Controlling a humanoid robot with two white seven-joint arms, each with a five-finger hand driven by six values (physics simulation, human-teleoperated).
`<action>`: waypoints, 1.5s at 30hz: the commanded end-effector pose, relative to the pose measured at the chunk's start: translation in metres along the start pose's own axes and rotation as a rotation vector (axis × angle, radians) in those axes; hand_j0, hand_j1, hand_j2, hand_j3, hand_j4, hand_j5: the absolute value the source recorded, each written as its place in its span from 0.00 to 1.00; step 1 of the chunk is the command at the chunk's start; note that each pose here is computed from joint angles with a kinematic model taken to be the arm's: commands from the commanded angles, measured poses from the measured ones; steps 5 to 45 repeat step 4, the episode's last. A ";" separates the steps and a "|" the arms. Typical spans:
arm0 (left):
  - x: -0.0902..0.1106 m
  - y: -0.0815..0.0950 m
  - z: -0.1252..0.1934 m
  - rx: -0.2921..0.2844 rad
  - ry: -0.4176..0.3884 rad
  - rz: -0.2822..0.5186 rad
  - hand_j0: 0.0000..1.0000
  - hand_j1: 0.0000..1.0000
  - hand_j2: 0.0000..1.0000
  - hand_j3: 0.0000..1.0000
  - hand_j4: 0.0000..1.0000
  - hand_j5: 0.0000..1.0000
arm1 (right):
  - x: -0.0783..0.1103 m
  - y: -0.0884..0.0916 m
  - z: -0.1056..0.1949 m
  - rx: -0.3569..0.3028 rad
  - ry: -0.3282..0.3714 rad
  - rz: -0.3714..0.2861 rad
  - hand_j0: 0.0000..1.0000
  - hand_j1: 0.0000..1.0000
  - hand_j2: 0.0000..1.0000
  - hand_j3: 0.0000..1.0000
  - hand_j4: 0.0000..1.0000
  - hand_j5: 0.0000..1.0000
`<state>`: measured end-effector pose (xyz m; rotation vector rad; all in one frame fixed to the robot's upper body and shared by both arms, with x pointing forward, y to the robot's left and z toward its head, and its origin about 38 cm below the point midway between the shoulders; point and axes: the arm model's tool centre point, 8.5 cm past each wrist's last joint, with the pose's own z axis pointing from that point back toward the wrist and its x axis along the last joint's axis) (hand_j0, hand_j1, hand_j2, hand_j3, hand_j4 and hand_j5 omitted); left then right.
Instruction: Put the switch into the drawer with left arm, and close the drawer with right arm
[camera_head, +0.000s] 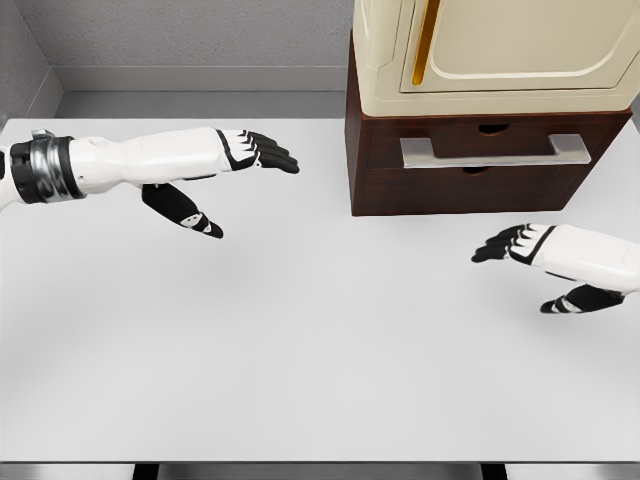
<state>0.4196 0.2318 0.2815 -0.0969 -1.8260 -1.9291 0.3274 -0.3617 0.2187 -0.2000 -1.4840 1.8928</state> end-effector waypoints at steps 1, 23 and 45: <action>0.000 0.001 0.000 0.005 -0.001 0.006 1.00 1.00 1.00 1.00 1.00 1.00 | 0.003 -0.001 -0.001 -0.002 -0.007 0.001 1.00 1.00 1.00 1.00 1.00 1.00; 0.000 -0.002 0.000 0.003 0.000 0.012 1.00 1.00 1.00 1.00 1.00 1.00 | 0.002 -0.002 -0.001 -0.003 -0.007 0.002 1.00 1.00 1.00 1.00 1.00 1.00; 0.000 -0.002 0.000 0.003 0.000 0.012 1.00 1.00 1.00 1.00 1.00 1.00 | 0.002 -0.002 -0.001 -0.003 -0.007 0.002 1.00 1.00 1.00 1.00 1.00 1.00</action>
